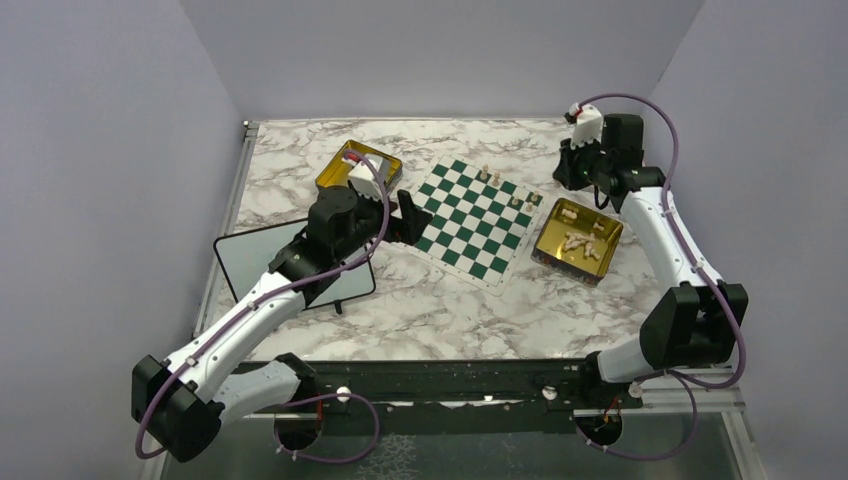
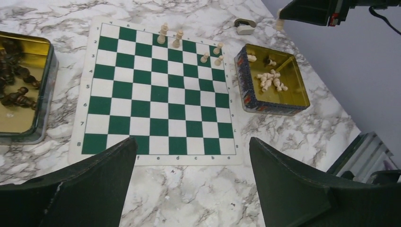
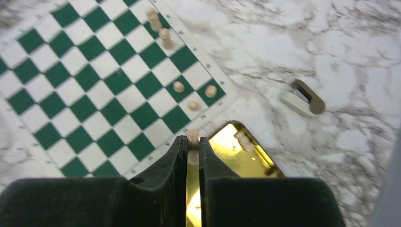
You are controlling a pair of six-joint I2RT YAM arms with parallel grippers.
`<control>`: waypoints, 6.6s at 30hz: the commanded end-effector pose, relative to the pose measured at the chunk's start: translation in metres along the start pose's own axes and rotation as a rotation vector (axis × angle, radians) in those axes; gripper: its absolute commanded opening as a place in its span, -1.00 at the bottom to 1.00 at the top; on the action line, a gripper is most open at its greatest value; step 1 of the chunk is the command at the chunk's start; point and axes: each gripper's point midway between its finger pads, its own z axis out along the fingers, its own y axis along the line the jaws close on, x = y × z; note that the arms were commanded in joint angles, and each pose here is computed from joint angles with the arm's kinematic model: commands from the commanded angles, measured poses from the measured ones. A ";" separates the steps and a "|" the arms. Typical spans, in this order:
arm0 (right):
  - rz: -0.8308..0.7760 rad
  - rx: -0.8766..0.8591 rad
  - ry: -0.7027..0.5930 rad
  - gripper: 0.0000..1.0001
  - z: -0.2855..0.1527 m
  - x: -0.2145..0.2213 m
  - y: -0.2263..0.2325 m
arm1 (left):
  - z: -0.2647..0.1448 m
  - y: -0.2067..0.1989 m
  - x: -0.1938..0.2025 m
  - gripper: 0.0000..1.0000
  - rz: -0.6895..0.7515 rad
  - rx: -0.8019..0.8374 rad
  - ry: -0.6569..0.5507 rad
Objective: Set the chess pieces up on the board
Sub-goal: Place the chess piece on the chessboard.
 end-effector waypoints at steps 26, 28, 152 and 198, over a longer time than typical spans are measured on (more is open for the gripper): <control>0.747 -0.699 -0.272 -0.92 -0.056 -0.105 0.200 | 0.072 -0.065 -0.044 0.40 -0.005 0.325 -0.065; 0.749 -0.727 -0.254 -0.92 -0.056 -0.102 0.206 | 0.076 -0.064 -0.041 0.37 0.003 0.327 -0.047; 0.462 0.394 0.311 -0.94 0.147 0.038 0.021 | -0.004 0.034 0.029 0.98 0.193 -0.034 0.124; 0.505 0.362 0.440 -0.81 0.178 0.070 0.015 | -0.006 0.039 0.027 0.98 0.208 -0.062 0.122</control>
